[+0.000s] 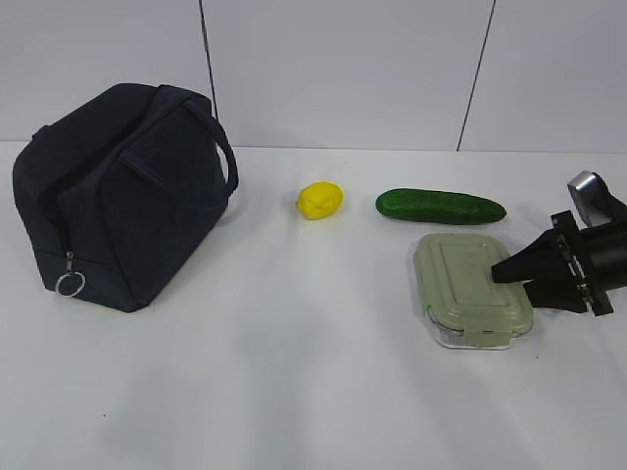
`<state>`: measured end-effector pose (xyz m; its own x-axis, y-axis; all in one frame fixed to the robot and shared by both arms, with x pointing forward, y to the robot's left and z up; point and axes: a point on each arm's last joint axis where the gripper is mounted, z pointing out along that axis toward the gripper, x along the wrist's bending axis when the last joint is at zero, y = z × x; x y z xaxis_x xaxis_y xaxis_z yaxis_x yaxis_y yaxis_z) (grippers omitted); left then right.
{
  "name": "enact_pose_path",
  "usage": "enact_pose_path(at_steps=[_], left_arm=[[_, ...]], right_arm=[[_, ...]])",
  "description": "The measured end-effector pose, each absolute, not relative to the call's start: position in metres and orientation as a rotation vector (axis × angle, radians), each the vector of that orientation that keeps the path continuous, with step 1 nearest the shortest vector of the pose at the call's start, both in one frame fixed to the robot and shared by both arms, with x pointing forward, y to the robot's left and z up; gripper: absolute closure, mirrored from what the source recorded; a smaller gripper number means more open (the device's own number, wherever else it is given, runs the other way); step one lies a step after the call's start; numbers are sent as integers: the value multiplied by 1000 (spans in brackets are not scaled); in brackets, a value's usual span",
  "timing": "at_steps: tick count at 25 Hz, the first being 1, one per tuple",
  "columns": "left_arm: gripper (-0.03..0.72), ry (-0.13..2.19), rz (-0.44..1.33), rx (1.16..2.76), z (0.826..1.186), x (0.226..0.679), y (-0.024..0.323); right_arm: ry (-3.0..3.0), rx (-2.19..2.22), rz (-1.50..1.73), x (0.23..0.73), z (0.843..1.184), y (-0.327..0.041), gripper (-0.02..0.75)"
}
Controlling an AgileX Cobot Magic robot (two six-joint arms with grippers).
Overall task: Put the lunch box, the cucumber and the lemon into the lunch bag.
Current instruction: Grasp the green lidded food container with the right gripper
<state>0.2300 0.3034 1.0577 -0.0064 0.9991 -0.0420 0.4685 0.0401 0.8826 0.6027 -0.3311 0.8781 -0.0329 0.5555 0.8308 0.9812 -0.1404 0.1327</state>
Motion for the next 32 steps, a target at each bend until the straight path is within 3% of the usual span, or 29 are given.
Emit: enact_pose_path(at_steps=[32], left_arm=[[275,1575,904,1526,1058,230,304]], right_arm=[[-1613,-1733,-1075,603,878,-331,378]])
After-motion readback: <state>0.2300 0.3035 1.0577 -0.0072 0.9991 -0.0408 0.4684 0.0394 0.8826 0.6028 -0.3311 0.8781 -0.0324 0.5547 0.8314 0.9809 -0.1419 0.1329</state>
